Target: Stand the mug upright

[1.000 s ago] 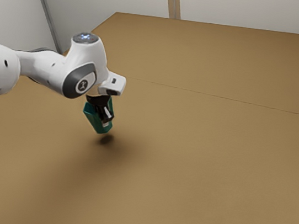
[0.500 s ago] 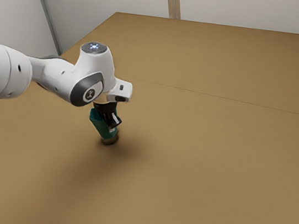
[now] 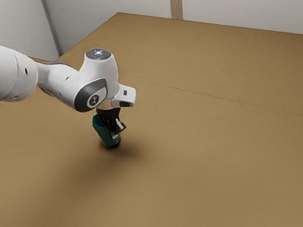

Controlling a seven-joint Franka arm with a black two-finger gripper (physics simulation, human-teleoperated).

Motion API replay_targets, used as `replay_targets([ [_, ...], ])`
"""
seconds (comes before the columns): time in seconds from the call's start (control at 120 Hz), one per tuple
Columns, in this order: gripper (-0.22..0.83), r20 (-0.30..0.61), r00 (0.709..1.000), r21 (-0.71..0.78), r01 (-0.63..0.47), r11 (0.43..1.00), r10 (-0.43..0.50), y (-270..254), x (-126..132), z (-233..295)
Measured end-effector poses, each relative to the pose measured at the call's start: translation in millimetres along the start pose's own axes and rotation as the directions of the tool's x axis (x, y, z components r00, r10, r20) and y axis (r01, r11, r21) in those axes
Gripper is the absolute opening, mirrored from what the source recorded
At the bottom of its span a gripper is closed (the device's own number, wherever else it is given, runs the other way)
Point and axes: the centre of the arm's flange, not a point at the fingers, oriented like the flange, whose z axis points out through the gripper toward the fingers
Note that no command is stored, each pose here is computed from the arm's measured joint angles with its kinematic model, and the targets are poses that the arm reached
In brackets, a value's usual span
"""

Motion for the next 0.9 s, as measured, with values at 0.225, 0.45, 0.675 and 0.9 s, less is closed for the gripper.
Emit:
replay_targets([
  [0.225, -0.01, -0.004, 1.0, -0.002, 0.012, 1.0, -0.012, 0, 1, 0],
  [0.45, 0.17, -0.008, 1.0, -0.001, 0.019, 1.0, -0.019, -1, 1, -1],
  [0.675, 0.32, -0.022, 1.0, 0.003, 0.019, 1.0, -0.019, 0, 4, -10],
  [0.9, 0.4, -0.055, 0.998, 0.009, 0.021, 1.0, -0.021, -1, 7, -31],
])
